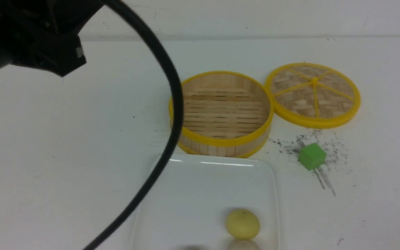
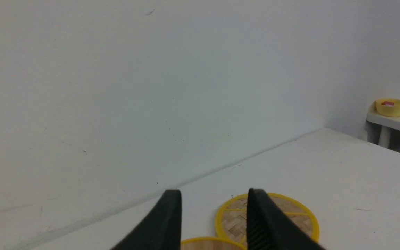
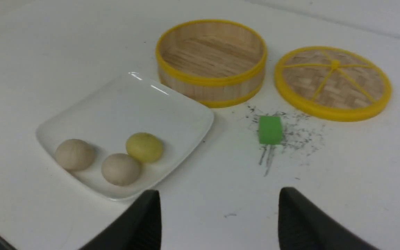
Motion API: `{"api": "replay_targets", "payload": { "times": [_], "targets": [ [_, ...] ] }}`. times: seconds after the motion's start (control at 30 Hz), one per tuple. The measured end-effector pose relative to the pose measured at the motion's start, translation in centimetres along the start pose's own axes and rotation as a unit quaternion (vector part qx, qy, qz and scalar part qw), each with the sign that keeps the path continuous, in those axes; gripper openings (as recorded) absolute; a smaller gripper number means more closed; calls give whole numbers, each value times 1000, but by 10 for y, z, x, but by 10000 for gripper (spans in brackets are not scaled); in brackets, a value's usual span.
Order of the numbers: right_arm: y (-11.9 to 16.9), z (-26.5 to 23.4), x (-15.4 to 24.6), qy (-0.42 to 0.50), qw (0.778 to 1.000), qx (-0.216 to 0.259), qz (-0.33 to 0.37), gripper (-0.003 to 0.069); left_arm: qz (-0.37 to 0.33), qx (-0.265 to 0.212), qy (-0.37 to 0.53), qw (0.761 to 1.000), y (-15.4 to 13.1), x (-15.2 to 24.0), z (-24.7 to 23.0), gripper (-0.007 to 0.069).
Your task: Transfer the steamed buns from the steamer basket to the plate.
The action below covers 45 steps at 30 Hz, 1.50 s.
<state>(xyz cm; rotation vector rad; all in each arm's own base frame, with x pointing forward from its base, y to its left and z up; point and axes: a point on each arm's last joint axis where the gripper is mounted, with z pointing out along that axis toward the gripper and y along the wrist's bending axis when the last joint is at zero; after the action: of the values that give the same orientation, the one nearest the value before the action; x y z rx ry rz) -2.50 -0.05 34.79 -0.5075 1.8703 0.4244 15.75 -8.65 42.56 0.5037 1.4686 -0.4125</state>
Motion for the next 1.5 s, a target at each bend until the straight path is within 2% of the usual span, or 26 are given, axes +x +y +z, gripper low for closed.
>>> {"api": "replay_targets", "payload": {
  "times": [0.2, 0.33, 0.43, 0.63, 0.9, 1.03, 1.27, 1.5],
  "targets": [
    [-7, 42, 15, -73, 997, 7, 1, 453, -3, 26, 20, 999, -4, 5, 2, 291],
    [-11, 49, 11, -137, 990, 24, -8, 453, -12, 41, 26, 999, -7, 6, 2, 291],
    [-11, 48, 9, -149, 988, 28, -12, 453, -18, 47, 28, 998, -8, 6, 2, 291],
    [-10, 44, 16, -108, 994, 28, -17, 453, -23, 51, 29, 998, -9, 6, 2, 288],
    [-4, 3, 18, -87, 996, 20, -21, 453, -24, 51, 29, 998, -9, 6, 2, 288],
    [-2, -4, 25, -41, 999, 10, -1, 453, -24, 52, 29, 998, -9, 6, 2, 288],
    [4, 19, 38, -22, 999, -36, 20, 430, -25, 52, 29, 998, -9, 6, 2, 288],
    [-3, 57, 59, -29, 999, -26, 31, 402, -25, 59, 33, 997, -10, 7, 2, 288]
  ]
}}
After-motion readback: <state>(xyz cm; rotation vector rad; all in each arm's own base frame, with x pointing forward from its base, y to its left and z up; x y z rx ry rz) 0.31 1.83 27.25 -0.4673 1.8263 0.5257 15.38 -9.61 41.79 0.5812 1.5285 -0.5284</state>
